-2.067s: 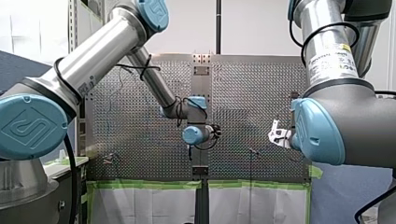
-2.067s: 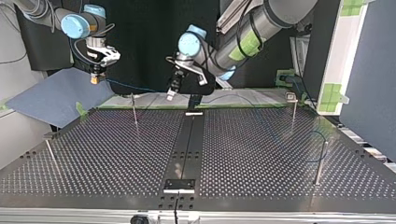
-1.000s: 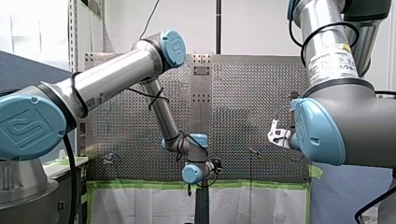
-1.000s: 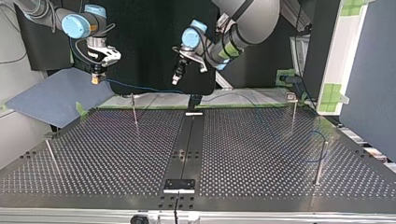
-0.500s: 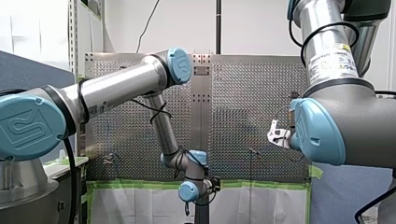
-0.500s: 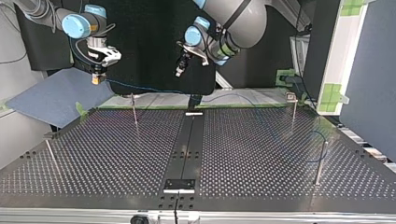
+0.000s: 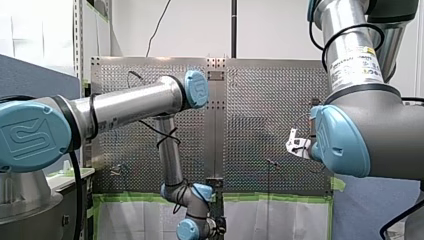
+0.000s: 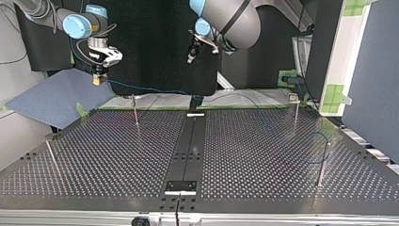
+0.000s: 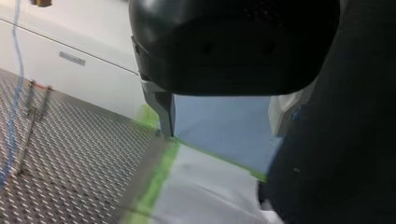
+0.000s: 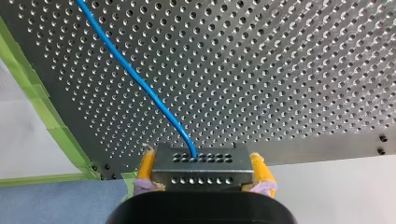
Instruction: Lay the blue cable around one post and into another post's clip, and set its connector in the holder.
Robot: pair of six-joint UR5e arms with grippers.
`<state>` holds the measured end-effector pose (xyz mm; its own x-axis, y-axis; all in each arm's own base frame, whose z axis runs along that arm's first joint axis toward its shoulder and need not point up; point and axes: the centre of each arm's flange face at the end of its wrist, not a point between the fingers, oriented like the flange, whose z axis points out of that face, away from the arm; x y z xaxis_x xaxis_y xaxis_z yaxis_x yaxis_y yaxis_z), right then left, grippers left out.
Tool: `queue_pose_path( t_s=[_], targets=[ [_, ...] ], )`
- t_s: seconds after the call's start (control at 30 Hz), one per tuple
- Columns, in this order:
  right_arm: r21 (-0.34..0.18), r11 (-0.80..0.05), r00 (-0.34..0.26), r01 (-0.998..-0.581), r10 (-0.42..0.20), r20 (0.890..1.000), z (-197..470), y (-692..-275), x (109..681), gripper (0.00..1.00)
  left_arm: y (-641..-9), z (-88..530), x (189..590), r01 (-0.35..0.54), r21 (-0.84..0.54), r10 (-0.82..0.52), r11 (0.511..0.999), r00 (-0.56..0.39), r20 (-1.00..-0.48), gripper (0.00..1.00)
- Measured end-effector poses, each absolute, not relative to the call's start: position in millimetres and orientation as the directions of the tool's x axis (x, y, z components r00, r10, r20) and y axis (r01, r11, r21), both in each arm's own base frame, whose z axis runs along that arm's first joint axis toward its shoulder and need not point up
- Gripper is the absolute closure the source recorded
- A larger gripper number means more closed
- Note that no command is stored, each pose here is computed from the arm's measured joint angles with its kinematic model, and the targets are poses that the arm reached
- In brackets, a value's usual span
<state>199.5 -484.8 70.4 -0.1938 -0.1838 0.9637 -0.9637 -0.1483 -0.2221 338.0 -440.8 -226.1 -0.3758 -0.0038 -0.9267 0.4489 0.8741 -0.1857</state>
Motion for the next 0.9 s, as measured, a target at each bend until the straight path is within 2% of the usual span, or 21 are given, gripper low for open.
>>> queue_pose_path(
  t_s=[0.4,0.9],
  targets=[
    [-0.222,-0.153,-0.193,-0.963,-0.185,0.964,70,-484,201,1.00,-419,-277,306,0.441,-0.135,0.089,0.887,-0.451,-0.888,0.00],
    [-0.222,-0.157,-0.192,-0.962,-0.185,0.964,69,-483,203,1.00,-443,-225,337,0.435,-0.130,0.068,0.891,-0.411,-0.909,0.00]
  ],
)
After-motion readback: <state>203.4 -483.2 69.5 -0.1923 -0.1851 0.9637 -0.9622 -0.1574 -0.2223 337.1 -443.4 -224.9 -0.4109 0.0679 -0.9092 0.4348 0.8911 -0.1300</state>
